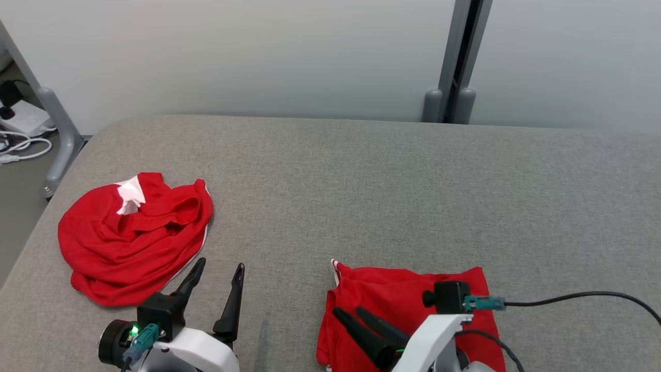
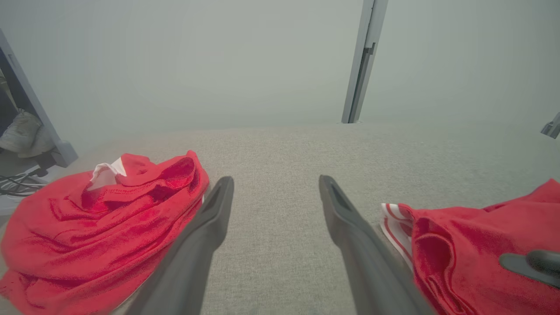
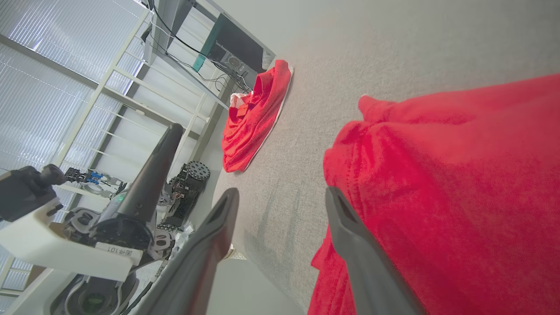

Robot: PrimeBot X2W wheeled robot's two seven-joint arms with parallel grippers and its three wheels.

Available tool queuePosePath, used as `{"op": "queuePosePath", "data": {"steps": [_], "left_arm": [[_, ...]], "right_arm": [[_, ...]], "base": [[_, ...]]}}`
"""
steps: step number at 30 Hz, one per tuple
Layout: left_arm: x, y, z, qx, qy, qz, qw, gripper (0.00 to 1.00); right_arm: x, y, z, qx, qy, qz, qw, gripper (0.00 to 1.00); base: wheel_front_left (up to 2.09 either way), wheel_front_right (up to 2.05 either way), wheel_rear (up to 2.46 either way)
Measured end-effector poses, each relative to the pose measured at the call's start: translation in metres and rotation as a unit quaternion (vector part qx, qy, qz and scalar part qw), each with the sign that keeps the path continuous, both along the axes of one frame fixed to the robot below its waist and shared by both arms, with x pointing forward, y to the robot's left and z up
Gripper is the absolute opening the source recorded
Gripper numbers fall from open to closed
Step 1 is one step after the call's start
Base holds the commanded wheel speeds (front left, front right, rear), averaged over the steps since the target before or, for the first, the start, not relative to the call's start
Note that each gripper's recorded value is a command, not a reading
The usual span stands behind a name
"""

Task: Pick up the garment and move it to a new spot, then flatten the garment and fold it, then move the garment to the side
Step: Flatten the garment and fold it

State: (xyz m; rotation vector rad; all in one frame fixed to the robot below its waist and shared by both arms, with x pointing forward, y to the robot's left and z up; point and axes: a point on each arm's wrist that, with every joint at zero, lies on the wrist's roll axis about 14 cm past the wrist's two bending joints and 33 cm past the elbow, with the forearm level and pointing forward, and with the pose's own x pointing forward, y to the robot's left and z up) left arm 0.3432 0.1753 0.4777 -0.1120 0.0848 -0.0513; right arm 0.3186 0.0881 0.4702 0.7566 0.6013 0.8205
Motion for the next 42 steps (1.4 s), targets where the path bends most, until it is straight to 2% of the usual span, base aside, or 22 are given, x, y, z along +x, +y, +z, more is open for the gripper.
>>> {"op": "queuePosePath", "data": {"steps": [6,11,14,17,23,27,31,36,42], "left_arm": [[0.004,-0.013,0.004,-0.006,-0.008,-0.016,1.000,1.00],[0.009,-0.019,0.008,-0.008,-0.014,-0.024,1.000,1.00],[0.011,-0.021,0.010,-0.009,-0.019,-0.027,0.999,1.00],[0.012,-0.023,0.012,-0.010,-0.022,-0.028,0.999,1.00],[0.016,-0.028,0.017,-0.030,-0.029,-0.024,0.999,1.00],[0.019,-0.023,0.025,-0.027,-0.045,-0.014,0.999,1.00],[0.017,-0.030,0.028,-0.032,-0.055,-0.021,0.998,1.00],[0.017,-0.027,0.029,-0.030,-0.061,-0.016,0.998,1.00],[0.015,-0.025,0.027,-0.035,-0.063,-0.011,0.997,1.00]], "right_arm": [[0.028,-0.033,0.024,-0.017,-0.076,-0.043,0.996,1.00],[0.058,-0.082,0.043,-0.064,-0.171,-0.103,0.978,1.00],[0.073,-0.115,0.056,-0.093,-0.224,-0.145,0.959,1.00],[0.085,-0.150,0.068,-0.131,-0.279,-0.185,0.933,1.00],[0.089,-0.209,0.071,-0.191,-0.332,-0.266,0.884,1.00],[0.080,-0.231,0.065,-0.211,-0.333,-0.313,0.864,1.00],[0.070,-0.239,0.066,-0.234,-0.350,-0.331,0.845,1.00],[0.064,-0.241,0.073,-0.226,-0.354,-0.355,0.835,1.00],[0.059,-0.243,0.066,-0.225,-0.339,-0.364,0.838,1.00]], "base": [[0.00,0.00,0.00],[0.00,0.00,0.00],[0.00,0.00,0.00],[0.00,0.00,0.00],[0.00,0.00,0.00],[0.00,0.00,0.00],[0.00,0.00,0.00],[0.00,0.00,0.00],[0.00,0.00,0.00]]}}
